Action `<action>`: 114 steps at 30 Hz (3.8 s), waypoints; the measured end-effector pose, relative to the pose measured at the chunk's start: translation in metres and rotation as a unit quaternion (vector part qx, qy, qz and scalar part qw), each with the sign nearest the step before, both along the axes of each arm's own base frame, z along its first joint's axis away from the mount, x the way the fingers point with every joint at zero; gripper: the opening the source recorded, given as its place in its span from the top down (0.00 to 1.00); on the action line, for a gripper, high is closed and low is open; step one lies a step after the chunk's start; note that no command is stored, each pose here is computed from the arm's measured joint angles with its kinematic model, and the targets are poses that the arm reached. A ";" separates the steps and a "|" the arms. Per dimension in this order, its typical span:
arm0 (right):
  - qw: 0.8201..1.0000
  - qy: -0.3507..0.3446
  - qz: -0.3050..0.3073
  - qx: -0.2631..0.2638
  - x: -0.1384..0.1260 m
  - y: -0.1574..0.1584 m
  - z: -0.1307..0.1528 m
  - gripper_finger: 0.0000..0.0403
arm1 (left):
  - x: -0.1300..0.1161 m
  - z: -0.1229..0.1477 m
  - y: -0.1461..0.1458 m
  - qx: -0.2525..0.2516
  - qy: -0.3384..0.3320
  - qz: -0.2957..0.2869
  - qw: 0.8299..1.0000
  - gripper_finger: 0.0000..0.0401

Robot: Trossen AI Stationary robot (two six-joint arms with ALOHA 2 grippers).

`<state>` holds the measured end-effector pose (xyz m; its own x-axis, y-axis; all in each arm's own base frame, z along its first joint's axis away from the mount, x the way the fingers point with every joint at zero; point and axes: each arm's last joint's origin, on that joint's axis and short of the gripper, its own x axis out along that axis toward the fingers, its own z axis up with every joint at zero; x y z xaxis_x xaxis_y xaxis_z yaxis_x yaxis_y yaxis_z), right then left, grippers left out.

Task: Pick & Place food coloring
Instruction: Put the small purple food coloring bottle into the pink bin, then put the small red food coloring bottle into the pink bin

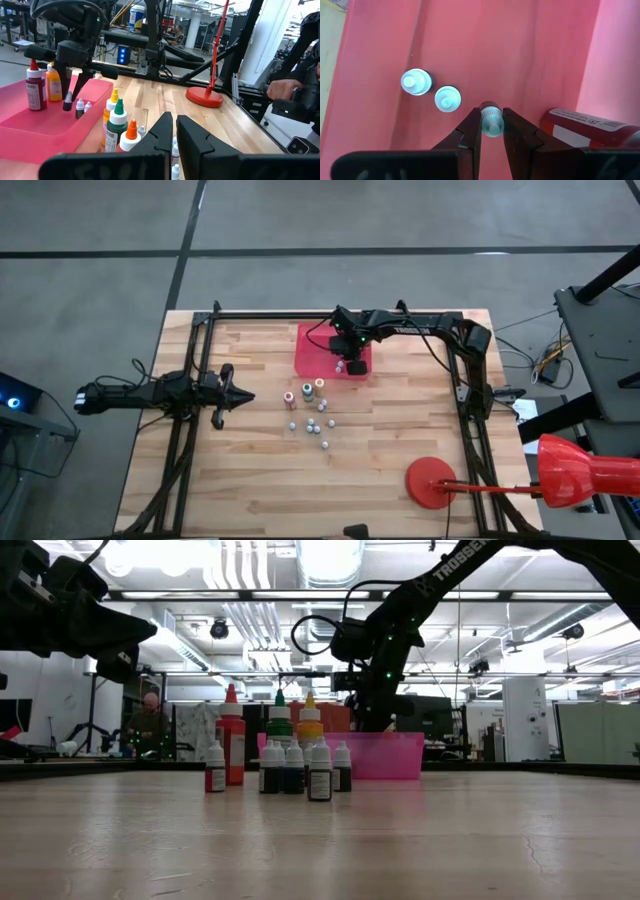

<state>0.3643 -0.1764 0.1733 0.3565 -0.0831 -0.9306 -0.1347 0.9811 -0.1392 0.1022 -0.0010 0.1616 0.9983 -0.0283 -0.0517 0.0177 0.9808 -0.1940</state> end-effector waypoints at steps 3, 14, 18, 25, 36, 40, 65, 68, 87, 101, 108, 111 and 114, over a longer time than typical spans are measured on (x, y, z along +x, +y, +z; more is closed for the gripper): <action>1.000 -0.001 0.001 0.002 0.000 0.000 0.000 0.87 | 0.000 0.000 0.000 0.000 0.000 0.000 1.000 1.00; 1.000 -0.007 -0.007 0.016 0.000 0.000 0.000 0.87 | 0.000 0.000 0.000 0.000 0.000 0.000 1.000 1.00; 1.000 -0.003 -0.008 0.024 -0.001 0.000 -0.001 0.87 | 0.000 0.000 0.000 0.000 0.000 0.000 1.000 1.00; 0.999 -0.005 -0.003 0.043 -0.001 0.002 -0.002 0.87 | 0.000 0.000 0.000 0.000 0.000 0.000 1.000 1.00; 0.999 -0.006 -0.012 0.030 0.000 0.001 -0.002 0.87 | 0.000 0.000 0.000 0.000 0.000 0.000 1.000 1.00; 0.999 -0.007 -0.012 0.030 0.000 0.001 -0.001 0.87 | 0.000 0.000 0.000 0.000 0.000 0.000 1.000 1.00; 0.999 -0.016 -0.027 0.030 -0.002 0.000 0.006 0.64 | 0.000 0.000 0.000 0.000 0.000 0.000 1.000 1.00; 0.999 -0.019 -0.029 0.029 -0.004 0.001 0.011 0.63 | 0.000 0.000 0.000 0.000 0.000 0.000 1.000 1.00; 0.997 -0.062 -0.044 0.026 -0.018 0.021 0.064 0.61 | 0.000 0.000 0.000 0.000 0.000 0.000 1.000 1.00; 0.997 -0.067 0.003 0.045 -0.009 0.078 0.081 0.60 | 0.000 0.000 0.000 0.000 0.000 0.000 1.000 1.00; 0.995 -0.072 0.049 0.045 0.000 0.108 0.081 0.60 | 0.000 0.000 0.000 0.000 0.000 0.000 1.000 1.00; 0.994 -0.072 0.064 0.049 0.002 0.120 0.081 0.60 | 0.000 0.000 0.000 0.000 0.000 0.000 1.000 1.00; 0.993 -0.072 0.079 0.051 0.003 0.132 0.082 0.60 | 0.000 0.000 0.000 0.000 0.000 0.000 1.000 1.00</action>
